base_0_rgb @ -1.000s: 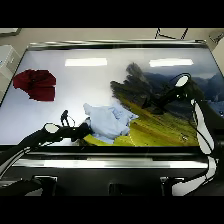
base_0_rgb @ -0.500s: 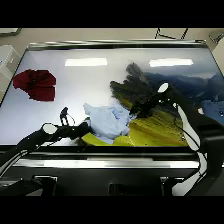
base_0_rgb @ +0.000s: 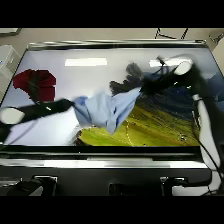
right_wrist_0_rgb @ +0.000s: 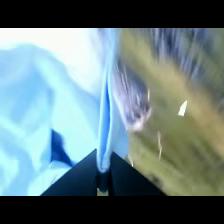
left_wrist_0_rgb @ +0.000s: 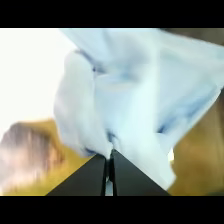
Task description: Fold the clothes and pants, and hang the long-sleeved shirts on hangers.
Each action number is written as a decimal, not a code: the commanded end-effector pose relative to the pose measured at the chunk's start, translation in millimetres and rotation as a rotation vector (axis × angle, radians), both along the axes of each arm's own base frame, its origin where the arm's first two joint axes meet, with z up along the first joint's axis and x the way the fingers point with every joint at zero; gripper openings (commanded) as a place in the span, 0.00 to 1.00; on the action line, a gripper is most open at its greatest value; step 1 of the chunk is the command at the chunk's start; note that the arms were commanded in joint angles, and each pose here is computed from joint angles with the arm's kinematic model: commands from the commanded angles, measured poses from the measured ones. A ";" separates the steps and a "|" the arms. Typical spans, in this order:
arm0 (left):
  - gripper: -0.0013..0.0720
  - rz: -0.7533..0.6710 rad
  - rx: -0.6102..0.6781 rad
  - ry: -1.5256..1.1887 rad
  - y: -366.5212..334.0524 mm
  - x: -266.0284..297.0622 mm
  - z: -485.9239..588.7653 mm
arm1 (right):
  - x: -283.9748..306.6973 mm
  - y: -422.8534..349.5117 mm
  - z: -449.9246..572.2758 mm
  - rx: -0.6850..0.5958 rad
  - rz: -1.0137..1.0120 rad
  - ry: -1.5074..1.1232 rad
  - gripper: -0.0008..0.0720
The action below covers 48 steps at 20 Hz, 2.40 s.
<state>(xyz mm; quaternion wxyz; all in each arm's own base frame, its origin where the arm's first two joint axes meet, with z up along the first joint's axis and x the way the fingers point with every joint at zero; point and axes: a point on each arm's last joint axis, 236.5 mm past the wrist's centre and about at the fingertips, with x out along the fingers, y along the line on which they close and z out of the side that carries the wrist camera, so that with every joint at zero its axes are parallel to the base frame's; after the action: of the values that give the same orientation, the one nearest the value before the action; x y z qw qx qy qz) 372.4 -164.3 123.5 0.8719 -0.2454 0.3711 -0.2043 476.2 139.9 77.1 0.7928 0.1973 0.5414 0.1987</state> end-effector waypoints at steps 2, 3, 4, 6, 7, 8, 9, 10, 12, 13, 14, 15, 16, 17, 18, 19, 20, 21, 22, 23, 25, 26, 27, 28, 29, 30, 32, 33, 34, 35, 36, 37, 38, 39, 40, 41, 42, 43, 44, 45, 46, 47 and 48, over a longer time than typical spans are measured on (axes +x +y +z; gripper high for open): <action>0.05 0.168 0.031 -0.604 68.6 -29.7 259.6 | -14.2 -79.2 249.8 -0.068 -0.211 -0.646 0.06; 0.05 0.200 0.022 -0.712 77.0 -49.5 302.3 | -39.0 -90.1 293.3 -0.089 -0.251 -0.761 0.06; 0.05 0.230 0.002 -0.801 83.3 -70.8 337.9 | -66.3 -95.1 326.6 -0.117 -0.272 -0.852 0.06; 0.05 0.271 -0.062 -0.928 89.3 -108.0 384.5 | -116.2 -97.8 370.5 -0.157 -0.292 -0.976 0.06; 0.05 0.285 -0.070 -0.972 92.2 -120.3 396.1 | -135.8 -100.8 384.4 -0.182 -0.304 -1.019 0.06; 0.05 0.307 -0.048 -1.009 97.8 -128.3 402.9 | -152.0 -107.0 393.2 -0.223 -0.322 -1.050 0.06; 0.05 0.323 -0.010 -1.022 102.7 -130.4 403.2 | -164.8 -118.0 395.7 -0.272 -0.356 -1.053 0.06; 0.05 0.339 0.022 -1.018 107.2 -128.5 400.2 | -174.3 -131.5 392.5 -0.320 -0.401 -1.030 0.06; 0.05 0.371 0.095 -0.954 117.7 -115.8 381.8 | -184.5 -153.3 366.6 -0.418 -0.440 -0.915 0.06; 0.05 0.385 0.145 -0.900 124.1 -107.7 367.1 | -187.6 -161.0 347.1 -0.461 -0.439 -0.831 0.06; 0.05 0.398 0.181 -0.839 130.0 -100.6 351.6 | -190.1 -166.3 327.8 -0.490 -0.432 -0.747 0.06; 0.05 0.401 0.214 -0.795 133.6 -96.3 339.8 | -192.2 -169.2 311.4 -0.508 -0.421 -0.674 0.06; 0.05 0.397 0.227 -0.769 134.3 -93.4 332.4 | -192.8 -169.1 301.6 -0.511 -0.410 -0.632 0.06; 0.05 0.393 0.231 -0.755 134.0 -92.0 327.3 | -192.1 -168.2 297.4 -0.509 -0.404 -0.615 0.06; 0.05 0.389 0.235 -0.738 133.6 -90.9 322.1 | -191.0 -166.0 296.5 -0.501 -0.398 -0.612 0.06; 0.05 0.380 0.244 -0.708 132.9 -89.6 313.2 | -190.4 -163.7 296.2 -0.487 -0.398 -0.610 0.06; 0.05 0.364 0.260 -0.667 131.8 -87.9 300.5 | -191.0 -161.4 293.8 -0.473 -0.397 -0.597 0.06; 0.05 0.345 0.276 -0.600 130.5 -86.0 280.1 | -194.2 -159.7 285.5 -0.466 -0.391 -0.555 0.06; 0.05 0.322 0.293 -0.520 128.9 -84.5 255.2 | -199.8 -158.7 270.8 -0.465 -0.380 -0.482 0.06; 0.05 0.292 0.314 -0.416 127.1 -84.4 221.8 | -205.9 -157.4 253.1 -0.470 -0.357 -0.401 0.06; 0.05 0.236 0.345 -0.205 124.3 -87.0 148.6 | -218.0 -153.0 208.5 -0.470 -0.303 -0.227 0.06; 0.05 0.211 0.340 -0.126 120.4 -89.0 117.7 | -224.1 -151.6 181.3 -0.472 -0.277 -0.130 0.06; 0.05 0.185 0.315 -0.065 113.2 -89.9 91.1 | -227.8 -149.9 155.5 -0.469 -0.253 -0.048 0.06; 0.05 0.166 0.285 -0.023 105.7 -89.0 71.3 | -228.7 -147.0 127.8 -0.461 -0.230 0.027 0.06; 0.05 0.159 0.255 0.006 100.0 -83.7 52.8 | -224.5 -143.1 102.1 -0.443 -0.216 0.072 0.06; 0.05 0.164 0.232 0.020 96.9 -74.6 38.0 | -211.5 -139.2 75.7 -0.419 -0.214 0.077 0.06; 0.05 0.180 0.204 0.083 95.7 -51.8 2.2 | -171.0 -136.2 31.0 -0.373 -0.256 0.008 0.06; 0.05 0.182 0.207 0.140 96.7 -40.1 -20.4 | -150.6 -136.3 11.9 -0.350 -0.290 -0.022 0.06; 0.05 0.182 0.209 0.200 97.1 -28.2 -43.5 | -130.7 -136.8 -7.3 -0.318 -0.340 -0.034 0.06; 0.05 0.175 0.199 0.244 94.5 -17.3 -64.5 | -114.8 -136.5 -23.4 -0.285 -0.387 -0.029 0.06; 0.05 0.171 0.178 0.285 90.5 -7.2 -84.6 | -99.9 -133.7 -39.5 -0.243 -0.425 -0.007 0.06; 0.05 0.181 0.144 0.334 86.1 1.6 -105.4 | -88.4 -128.2 -53.6 -0.199 -0.448 0.016 0.06; 0.05 0.193 0.103 0.381 80.8 8.2 -123.5 | -78.7 -120.8 -67.3 -0.149 -0.465 0.042 0.06; 0.05 0.205 0.070 0.417 76.8 12.7 -137.3 | -73.0 -115.0 -78.8 -0.111 -0.479 0.071 0.06; 0.06 0.216 0.048 0.444 74.6 16.1 -148.2 | -69.6 -109.4 -88.8 -0.077 -0.491 0.100 0.06; 0.18 0.222 0.044 0.459 75.5 17.3 -155.2 | -68.3 -106.7 -95.5 -0.062 -0.496 0.120 0.06; 0.44 0.224 0.048 0.463 78.9 18.5 -157.7 | -67.8 -107.5 -99.8 -0.067 -0.493 0.126 0.06; 0.73 0.228 0.052 0.453 84.2 21.3 -155.2 | -67.1 -110.2 -100.1 -0.082 -0.486 0.116 0.06; 0.90 0.225 0.058 0.448 92.3 23.3 -149.6 | -65.3 -113.9 -97.8 -0.104 -0.475 0.101 0.06; 0.93 0.210 0.067 0.449 100.7 23.3 -143.5 | -63.7 -118.2 -93.9 -0.130 -0.464 0.090 0.06; 0.93 0.181 0.080 0.454 109.4 20.5 -137.4 | -60.9 -123.0 -88.0 -0.157 -0.454 0.075 0.06; 0.93 0.153 0.097 0.477 119.7 13.3 -133.9 | -59.4 -125.0 -83.4 -0.169 -0.447 0.068 0.06; 0.93 0.141 0.108 0.526 130.6 1.0 -135.9 | -58.5 -124.7 -79.4 -0.169 -0.443 0.067 0.06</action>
<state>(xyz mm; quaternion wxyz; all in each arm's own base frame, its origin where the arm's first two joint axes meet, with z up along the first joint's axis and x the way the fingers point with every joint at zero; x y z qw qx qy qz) 392.7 -53.5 -12.6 0.7928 -0.2860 0.5368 -0.0401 412.2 20.5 -8.6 0.8060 0.2664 0.5277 -0.0318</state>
